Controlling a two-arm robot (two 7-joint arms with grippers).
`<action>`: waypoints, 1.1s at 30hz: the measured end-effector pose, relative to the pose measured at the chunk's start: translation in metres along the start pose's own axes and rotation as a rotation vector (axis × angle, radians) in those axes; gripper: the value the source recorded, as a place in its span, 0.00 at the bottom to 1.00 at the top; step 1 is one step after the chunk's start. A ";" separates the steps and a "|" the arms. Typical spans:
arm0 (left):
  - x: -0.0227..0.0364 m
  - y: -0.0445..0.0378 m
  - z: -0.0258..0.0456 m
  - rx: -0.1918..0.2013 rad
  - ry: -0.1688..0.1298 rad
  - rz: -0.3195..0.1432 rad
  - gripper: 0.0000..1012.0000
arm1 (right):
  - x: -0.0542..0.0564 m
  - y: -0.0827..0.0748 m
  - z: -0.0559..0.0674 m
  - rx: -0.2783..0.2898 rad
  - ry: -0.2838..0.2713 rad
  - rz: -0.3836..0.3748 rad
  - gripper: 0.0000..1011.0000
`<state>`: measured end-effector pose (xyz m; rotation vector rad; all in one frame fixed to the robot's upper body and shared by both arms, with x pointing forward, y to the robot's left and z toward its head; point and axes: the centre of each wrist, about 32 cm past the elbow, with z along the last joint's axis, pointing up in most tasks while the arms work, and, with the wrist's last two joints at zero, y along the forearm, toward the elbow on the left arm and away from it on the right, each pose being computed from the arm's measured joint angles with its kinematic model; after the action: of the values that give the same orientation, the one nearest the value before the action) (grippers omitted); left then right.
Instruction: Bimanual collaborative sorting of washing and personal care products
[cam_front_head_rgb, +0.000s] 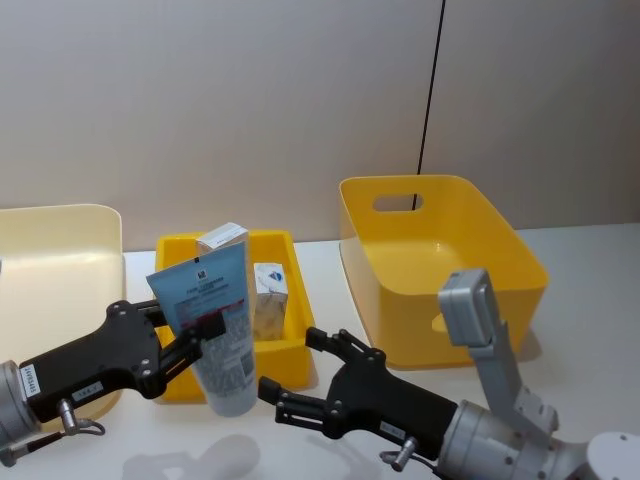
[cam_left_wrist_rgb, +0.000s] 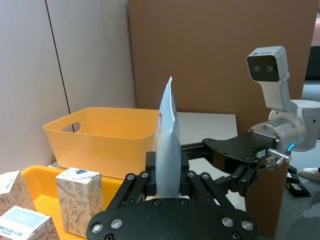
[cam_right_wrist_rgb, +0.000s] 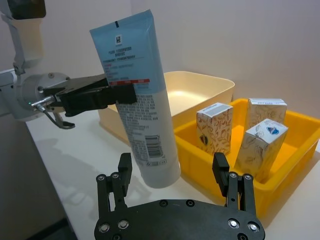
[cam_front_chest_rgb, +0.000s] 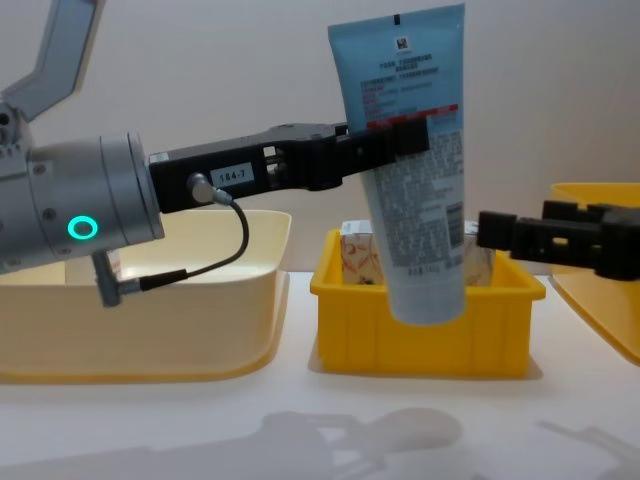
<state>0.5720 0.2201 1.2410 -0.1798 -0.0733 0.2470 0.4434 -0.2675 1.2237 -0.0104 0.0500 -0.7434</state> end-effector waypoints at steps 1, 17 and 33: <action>0.0000 0.0000 0.0000 0.000 0.000 0.000 0.24 | 0.000 0.001 0.000 0.001 -0.003 -0.002 0.99; 0.0000 0.0000 0.0000 0.000 0.000 0.000 0.24 | -0.004 0.031 -0.005 0.004 -0.048 0.049 0.99; 0.0000 0.0000 0.0000 0.000 0.000 0.000 0.24 | -0.009 0.052 -0.013 0.004 -0.094 0.030 0.99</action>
<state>0.5720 0.2201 1.2410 -0.1798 -0.0733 0.2472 0.4718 -0.2229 1.2098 -0.0404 -0.0413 -0.7121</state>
